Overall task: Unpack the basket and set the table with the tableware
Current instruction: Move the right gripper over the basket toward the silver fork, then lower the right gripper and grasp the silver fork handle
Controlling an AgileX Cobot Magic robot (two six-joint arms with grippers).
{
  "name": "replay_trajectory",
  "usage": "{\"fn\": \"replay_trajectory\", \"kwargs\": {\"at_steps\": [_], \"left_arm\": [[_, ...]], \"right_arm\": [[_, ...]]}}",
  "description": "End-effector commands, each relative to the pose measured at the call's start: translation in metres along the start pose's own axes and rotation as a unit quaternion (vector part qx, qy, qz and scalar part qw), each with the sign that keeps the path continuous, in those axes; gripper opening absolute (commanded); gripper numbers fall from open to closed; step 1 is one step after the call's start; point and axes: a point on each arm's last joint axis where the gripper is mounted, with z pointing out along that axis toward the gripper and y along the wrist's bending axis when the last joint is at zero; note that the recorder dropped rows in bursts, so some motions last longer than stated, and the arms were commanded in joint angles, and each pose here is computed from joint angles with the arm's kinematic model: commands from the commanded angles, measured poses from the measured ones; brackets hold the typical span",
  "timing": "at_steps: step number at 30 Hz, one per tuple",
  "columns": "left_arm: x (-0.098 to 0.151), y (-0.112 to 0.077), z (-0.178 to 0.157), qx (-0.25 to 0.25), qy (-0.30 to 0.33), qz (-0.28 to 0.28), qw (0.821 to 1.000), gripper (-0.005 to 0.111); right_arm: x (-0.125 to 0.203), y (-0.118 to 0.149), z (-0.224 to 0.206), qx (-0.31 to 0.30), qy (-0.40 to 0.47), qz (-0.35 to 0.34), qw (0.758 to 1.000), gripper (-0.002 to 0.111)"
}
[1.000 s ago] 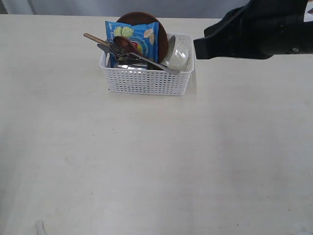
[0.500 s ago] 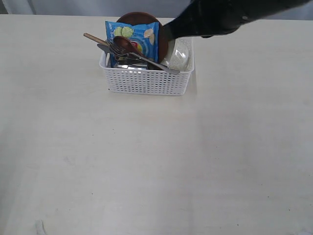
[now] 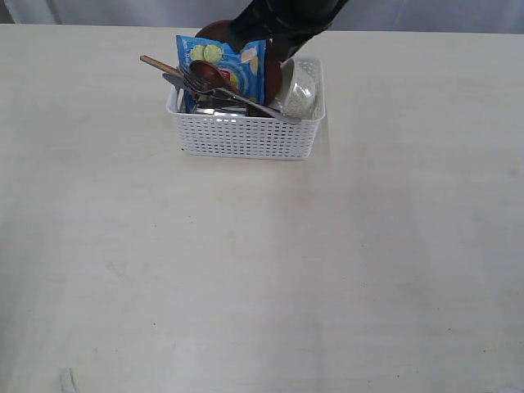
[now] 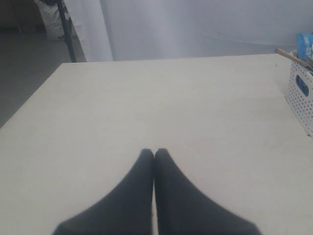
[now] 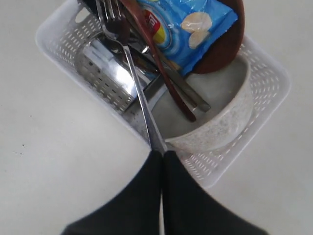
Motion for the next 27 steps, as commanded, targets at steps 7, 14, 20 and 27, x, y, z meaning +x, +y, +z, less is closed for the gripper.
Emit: {"fn": "replay_trajectory", "kwargs": {"at_steps": [7,14,20,27], "left_arm": [[0.0,-0.001,0.0,0.005,-0.001,-0.002,1.0,0.0],[0.0,-0.001,0.0,0.012,-0.002,0.0,1.0,0.0],[0.0,-0.001,0.0,0.012,-0.002,0.0,1.0,0.0],[0.0,-0.001,0.0,0.012,-0.002,0.0,1.0,0.0]], "right_arm": [[-0.027,0.004,0.05,-0.022,0.018,-0.043,0.999,0.01],[-0.044,0.009,0.072,-0.054,0.006,-0.035,0.998,0.034],[-0.04,0.01,0.096,-0.07,0.024,-0.043,0.996,0.034],[-0.037,-0.008,0.104,-0.098,0.025,-0.01,0.995,0.034]]}}
